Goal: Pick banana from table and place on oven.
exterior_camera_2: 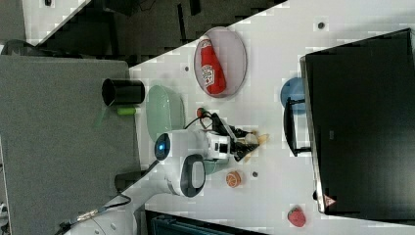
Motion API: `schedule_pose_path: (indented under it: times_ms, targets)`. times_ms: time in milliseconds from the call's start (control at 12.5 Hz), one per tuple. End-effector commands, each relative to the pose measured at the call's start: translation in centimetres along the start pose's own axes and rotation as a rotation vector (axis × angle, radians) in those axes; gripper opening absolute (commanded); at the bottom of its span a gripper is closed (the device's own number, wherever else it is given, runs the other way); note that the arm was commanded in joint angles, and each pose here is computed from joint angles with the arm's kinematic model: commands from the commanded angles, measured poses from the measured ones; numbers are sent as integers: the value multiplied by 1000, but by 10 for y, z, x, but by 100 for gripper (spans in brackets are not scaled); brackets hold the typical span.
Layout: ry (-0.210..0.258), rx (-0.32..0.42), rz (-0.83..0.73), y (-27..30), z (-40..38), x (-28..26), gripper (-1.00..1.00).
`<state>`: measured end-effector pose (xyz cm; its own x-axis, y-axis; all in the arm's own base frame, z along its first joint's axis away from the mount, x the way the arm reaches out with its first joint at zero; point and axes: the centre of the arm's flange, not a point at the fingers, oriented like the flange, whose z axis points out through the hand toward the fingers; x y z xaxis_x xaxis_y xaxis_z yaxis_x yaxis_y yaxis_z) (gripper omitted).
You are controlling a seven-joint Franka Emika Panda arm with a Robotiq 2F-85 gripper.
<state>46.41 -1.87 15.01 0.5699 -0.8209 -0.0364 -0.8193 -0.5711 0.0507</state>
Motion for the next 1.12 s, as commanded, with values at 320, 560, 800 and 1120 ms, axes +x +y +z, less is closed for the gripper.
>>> schedule_pose_path:
  times_ms: [320, 560, 800, 1120]
  targets:
    - [48, 66, 21, -15, -45, 5, -57]
    - [88, 129, 21, -23, -131, 10, -57]
    - [51, 86, 10, -26, -230, 8, -57]
    - [24, 63, 48, -10, -353, 23, -57]
